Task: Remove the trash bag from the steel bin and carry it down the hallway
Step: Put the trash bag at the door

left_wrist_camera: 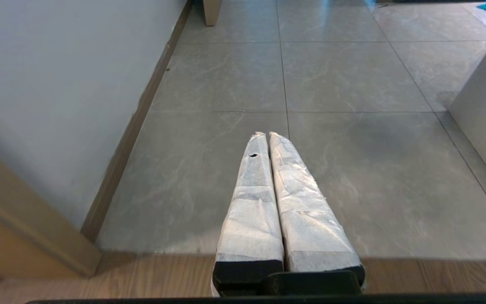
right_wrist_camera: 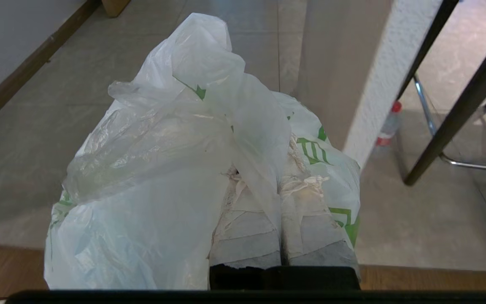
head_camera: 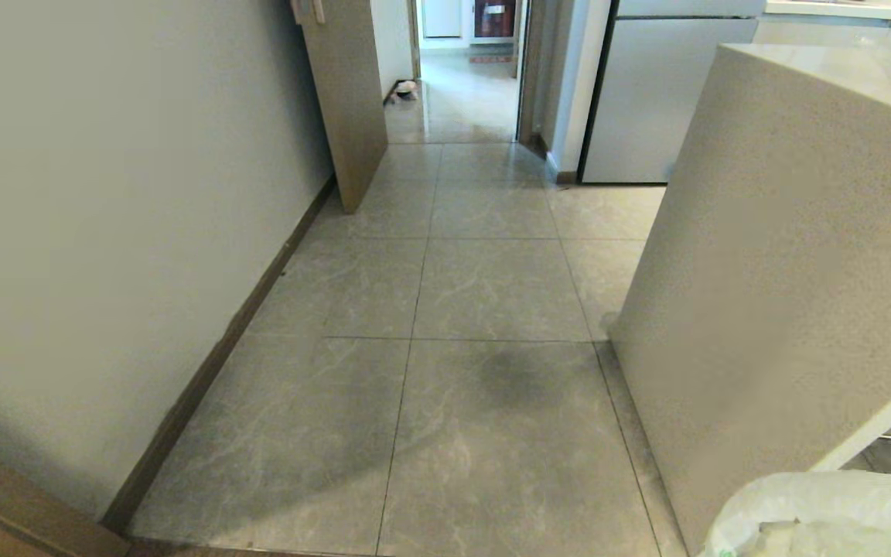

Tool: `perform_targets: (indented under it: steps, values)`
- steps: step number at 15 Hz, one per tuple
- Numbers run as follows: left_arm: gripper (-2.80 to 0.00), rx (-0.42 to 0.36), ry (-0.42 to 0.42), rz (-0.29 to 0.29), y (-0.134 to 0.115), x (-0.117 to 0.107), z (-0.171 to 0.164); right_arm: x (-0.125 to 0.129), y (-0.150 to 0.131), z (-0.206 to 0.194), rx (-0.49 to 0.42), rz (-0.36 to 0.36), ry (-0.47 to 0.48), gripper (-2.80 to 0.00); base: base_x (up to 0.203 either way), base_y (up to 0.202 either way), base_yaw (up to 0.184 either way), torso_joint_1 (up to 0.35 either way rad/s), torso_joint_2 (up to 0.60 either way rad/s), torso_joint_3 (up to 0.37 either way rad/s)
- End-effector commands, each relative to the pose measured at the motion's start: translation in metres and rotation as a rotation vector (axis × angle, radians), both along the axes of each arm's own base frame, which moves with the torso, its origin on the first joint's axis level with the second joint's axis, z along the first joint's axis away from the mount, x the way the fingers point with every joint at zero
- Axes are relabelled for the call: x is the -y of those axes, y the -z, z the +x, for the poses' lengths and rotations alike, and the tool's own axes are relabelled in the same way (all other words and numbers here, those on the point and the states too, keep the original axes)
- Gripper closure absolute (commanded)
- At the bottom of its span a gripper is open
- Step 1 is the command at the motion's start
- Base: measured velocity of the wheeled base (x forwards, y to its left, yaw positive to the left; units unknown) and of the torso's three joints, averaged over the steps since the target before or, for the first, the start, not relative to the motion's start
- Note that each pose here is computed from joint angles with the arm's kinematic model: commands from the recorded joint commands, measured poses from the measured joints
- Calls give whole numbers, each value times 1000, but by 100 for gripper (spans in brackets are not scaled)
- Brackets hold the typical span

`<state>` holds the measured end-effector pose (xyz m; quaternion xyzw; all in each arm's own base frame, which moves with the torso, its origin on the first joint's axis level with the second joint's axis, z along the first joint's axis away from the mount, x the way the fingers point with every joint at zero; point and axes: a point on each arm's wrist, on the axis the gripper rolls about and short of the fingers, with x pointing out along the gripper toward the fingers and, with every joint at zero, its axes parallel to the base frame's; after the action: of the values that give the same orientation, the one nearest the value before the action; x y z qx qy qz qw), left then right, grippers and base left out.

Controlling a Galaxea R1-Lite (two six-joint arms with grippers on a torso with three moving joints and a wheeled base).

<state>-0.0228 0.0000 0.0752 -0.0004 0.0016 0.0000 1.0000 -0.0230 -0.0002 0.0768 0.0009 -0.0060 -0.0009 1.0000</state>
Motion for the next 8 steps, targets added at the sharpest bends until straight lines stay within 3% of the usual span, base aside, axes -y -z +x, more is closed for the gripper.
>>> perform_targets:
  steps: [1,8]
  values:
    - [0,0,0,-1,0,0,0,0,0,0,-1,0,0,0,180,0,0,0,2,0]
    - [0,0,0,-1,0,0,0,0,0,0,-1,0,0,0,182,0,-3,2,0,3]
